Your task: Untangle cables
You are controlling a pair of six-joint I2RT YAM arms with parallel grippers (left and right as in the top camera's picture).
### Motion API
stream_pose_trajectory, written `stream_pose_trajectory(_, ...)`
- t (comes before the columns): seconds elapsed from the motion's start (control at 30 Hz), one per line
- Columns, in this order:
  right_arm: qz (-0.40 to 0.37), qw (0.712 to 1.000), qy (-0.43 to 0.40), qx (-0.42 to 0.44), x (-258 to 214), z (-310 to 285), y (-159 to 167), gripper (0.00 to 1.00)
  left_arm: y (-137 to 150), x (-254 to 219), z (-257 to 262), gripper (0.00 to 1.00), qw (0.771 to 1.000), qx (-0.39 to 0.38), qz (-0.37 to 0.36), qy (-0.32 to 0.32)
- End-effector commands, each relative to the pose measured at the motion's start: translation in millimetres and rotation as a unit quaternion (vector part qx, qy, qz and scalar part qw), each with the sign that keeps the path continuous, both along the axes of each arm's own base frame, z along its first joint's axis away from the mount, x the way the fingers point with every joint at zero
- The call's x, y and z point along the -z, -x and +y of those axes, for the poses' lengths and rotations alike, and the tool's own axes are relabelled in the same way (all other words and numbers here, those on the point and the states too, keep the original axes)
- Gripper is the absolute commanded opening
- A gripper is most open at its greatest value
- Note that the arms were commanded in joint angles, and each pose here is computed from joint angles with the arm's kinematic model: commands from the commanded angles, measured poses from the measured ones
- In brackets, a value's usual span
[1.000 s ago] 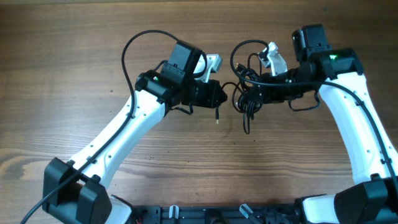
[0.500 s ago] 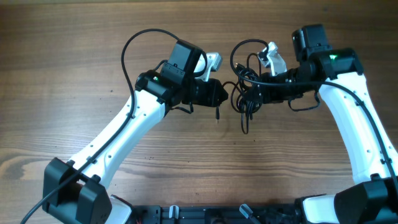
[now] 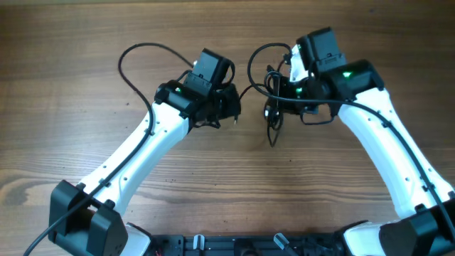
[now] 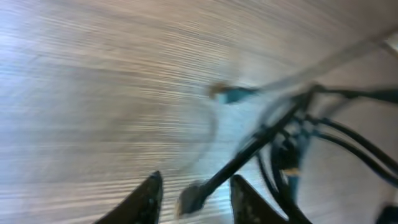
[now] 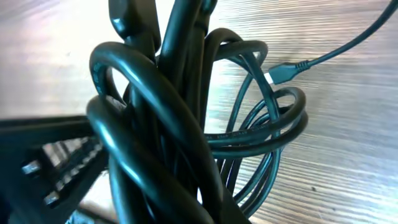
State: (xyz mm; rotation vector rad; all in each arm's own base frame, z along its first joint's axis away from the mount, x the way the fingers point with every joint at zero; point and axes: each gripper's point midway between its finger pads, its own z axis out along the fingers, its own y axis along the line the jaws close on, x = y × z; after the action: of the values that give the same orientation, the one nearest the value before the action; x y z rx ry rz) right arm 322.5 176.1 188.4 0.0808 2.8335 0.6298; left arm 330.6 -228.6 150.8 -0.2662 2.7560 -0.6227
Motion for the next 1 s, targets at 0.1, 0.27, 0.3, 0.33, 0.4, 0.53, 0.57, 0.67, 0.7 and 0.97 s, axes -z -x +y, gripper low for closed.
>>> stream_pose_trajectory(0.1, 0.025, 0.999, 0.027, 0.035, 25, 10, -10, 0.19, -16, 3, 34, 0.57, 0.996, -0.089, 0.008, -0.014)
stream_pose_trajectory(0.27, 0.05, 0.999, 0.007, -0.02, 41, 28, -4, 0.85, -15, 3, 31, 0.6, 0.997, -0.082, 0.012, -0.007)
stream_pose_trajectory(0.3, 0.048, 0.998, 0.0, -0.031, 39, 30, -3, 0.91, -15, 3, 31, 0.61, 0.997, -0.082, 0.012, -0.007)
stream_pose_trajectory(0.33, 0.044, 0.998, -0.004, -0.037, 37, 29, -4, 0.94, -15, 3, 31, 0.61, 0.997, -0.082, 0.012, -0.007)
stream_pose_trajectory(0.4, 0.035, 0.999, -0.004, -0.033, 33, 21, -10, 0.95, -16, 2, 30, 0.63, 0.997, -0.081, 0.008, -0.005)
stream_pose_trajectory(0.53, 0.027, 1.0, -0.002, -0.006, 28, -8, -21, 0.96, -22, 2, 10, 0.65, 0.999, -0.019, -0.029, -0.01)
stream_pose_trajectory(0.57, 0.027, 1.0, -0.001, 0.0, 28, -16, -23, 0.96, -22, 7, 5, 0.65, 0.999, -0.013, -0.028, -0.011)
stream_pose_trajectory(0.67, 0.03, 1.0, 0.007, 0.0, 30, -28, -24, 0.95, -23, 34, 4, 0.59, 0.999, -0.028, 0.002, -0.029)
stream_pose_trajectory(0.7, 0.029, 1.0, 0.008, -0.003, 30, -28, -24, 0.95, -25, 44, 9, 0.59, 0.998, -0.051, 0.015, -0.041)
stream_pose_trajectory(0.97, 0.027, 1.0, 0.008, -0.006, 30, -27, -24, 0.95, -43, 88, 41, 0.5, 0.991, -0.061, 0.026, -0.113)
